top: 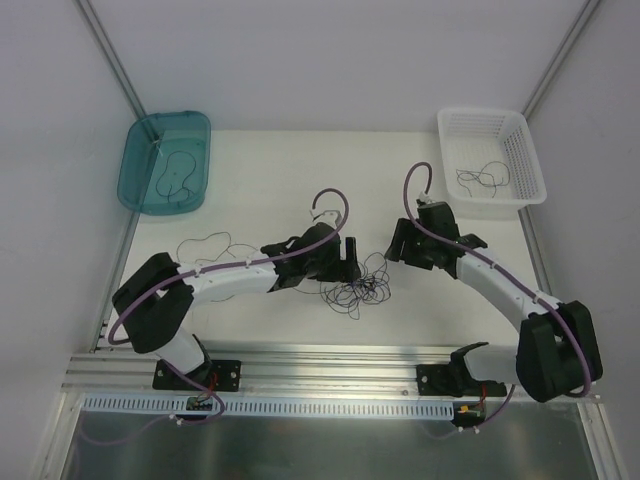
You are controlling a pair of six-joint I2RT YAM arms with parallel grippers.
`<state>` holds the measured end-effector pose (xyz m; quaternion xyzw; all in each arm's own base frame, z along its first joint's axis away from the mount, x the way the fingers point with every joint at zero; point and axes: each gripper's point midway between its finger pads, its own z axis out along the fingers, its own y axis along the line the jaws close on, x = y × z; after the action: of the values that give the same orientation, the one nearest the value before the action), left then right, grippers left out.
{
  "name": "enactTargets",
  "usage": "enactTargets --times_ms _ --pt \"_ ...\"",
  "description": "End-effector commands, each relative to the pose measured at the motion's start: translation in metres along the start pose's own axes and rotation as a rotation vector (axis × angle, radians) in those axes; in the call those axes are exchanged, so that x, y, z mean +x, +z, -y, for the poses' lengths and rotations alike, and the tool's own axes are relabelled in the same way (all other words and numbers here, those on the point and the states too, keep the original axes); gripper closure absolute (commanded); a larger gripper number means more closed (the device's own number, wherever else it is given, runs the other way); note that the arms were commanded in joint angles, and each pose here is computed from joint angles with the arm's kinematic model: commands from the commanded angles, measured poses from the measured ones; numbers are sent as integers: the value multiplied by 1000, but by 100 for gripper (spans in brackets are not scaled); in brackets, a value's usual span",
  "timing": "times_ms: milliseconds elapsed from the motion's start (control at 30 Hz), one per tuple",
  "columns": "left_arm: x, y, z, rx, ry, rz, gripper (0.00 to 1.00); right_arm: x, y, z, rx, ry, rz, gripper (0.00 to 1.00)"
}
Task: Untangle the cables
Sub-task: Untie the cable.
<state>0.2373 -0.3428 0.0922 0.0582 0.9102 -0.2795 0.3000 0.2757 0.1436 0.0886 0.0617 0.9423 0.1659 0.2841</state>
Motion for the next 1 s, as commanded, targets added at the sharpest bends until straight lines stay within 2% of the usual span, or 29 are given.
enactTargets --times_ms 0,100,233,333,433,467,567,633,733,767,833,867,967 --pt "-2 11 17 4 -35 12 25 -7 19 -14 -96 -8 5 36" --pt "7 20 14 -14 -44 -12 31 -3 35 -13 -92 -10 -22 35" --pt "17 28 6 -41 -56 -37 48 4 51 -12 -99 -22 -60 36" --pt "23 34 1 -59 -61 -54 55 11 62 -9 -96 -25 -91 36" --pt "28 37 -4 -74 -60 -65 74 19 72 -8 -99 -22 -127 37" --pt "29 38 -6 -79 -60 -64 85 21 74 -8 -102 -25 -137 38" --pt "31 37 -9 -75 -45 -59 100 29 81 -13 -139 -37 -176 44" --pt "31 36 -10 -70 -29 -53 100 34 83 -17 -161 -43 -196 48" --pt "30 32 -13 -67 -14 -41 100 35 79 -19 -163 -54 -196 65" --pt "28 30 -13 -67 -10 -33 100 34 76 -18 -159 -57 -186 74" --pt "29 27 -22 -85 -3 -28 100 27 64 -12 -122 -83 -156 83" --pt "26 22 -23 -83 -6 -17 100 23 58 -10 -105 -95 -144 92" --pt "18 11 -41 -109 -15 11 100 3 29 2 -35 -127 -65 99"
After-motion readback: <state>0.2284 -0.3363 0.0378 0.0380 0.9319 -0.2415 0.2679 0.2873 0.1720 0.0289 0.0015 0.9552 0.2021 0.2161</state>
